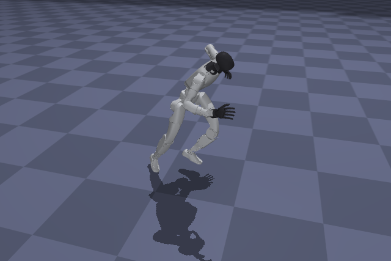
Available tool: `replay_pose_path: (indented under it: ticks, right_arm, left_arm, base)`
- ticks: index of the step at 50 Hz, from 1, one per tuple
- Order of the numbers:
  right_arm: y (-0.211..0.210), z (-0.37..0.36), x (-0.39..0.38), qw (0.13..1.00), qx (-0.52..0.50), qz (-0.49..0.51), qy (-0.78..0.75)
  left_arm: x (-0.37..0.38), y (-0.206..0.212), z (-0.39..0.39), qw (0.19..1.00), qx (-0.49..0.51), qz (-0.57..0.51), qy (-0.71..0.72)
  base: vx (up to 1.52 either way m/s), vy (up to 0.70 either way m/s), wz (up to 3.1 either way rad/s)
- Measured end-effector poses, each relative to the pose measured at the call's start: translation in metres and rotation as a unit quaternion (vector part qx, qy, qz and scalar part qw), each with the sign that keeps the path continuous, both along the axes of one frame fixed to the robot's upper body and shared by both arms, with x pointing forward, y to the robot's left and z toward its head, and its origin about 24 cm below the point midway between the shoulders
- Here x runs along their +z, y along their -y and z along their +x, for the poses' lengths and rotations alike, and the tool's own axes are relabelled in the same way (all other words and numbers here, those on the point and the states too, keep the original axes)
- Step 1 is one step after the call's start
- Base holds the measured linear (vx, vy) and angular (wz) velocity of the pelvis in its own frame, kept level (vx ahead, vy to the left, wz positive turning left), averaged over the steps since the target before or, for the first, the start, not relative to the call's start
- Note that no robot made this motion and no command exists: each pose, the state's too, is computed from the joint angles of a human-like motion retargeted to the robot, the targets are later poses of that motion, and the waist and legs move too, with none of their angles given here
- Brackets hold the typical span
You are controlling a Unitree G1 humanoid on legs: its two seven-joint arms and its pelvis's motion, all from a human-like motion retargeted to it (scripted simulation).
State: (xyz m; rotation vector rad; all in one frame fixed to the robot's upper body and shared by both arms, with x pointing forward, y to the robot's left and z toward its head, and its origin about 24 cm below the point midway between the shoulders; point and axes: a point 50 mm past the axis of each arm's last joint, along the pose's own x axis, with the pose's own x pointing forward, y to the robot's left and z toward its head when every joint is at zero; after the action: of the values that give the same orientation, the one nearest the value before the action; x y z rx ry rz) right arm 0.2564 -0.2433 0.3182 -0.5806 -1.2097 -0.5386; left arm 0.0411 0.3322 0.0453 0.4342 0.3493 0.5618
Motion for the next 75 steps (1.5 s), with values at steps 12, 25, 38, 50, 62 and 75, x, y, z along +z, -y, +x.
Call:
replay_pose_path:
  ticks: [12,25,38,50,62,75]
  right_arm:
    - [-0.097,-0.034,-0.046,0.953,0.278,-0.088,-0.088]
    - [0.041,-0.133,-0.306,0.746,-0.018,0.106,-0.657]
    - [0.027,-0.105,-0.305,0.780,0.018,0.223,-0.585]
    - [-0.127,-0.033,0.017,0.919,0.391,-0.005,0.059]
    - [-0.127,-0.033,-0.061,0.920,0.381,-0.016,-0.096]
    - [0.020,-0.131,-0.288,0.750,0.073,0.090,-0.651]
  left_arm:
    - [-0.085,0.079,0.094,0.968,0.061,-0.224,0.091]
    - [0.363,0.214,0.179,0.508,-0.310,0.071,0.800]
    - [0.255,0.188,0.219,0.670,-0.220,0.031,0.708]
    - [0.033,0.077,0.129,0.958,-0.178,-0.011,0.225]
    - [-0.021,0.045,0.083,0.992,-0.057,-0.055,0.098]
    - [0.363,0.195,0.207,0.565,-0.222,0.090,0.790]
  base:
    - [1.22,0.31,1.02]
    - [1.16,-0.18,1.64]
    - [1.40,-0.56,0.37]
    - [1.28,-0.09,-1.27]
    - [1.56,0.37,-0.40]
    - [1.33,0.07,1.42]
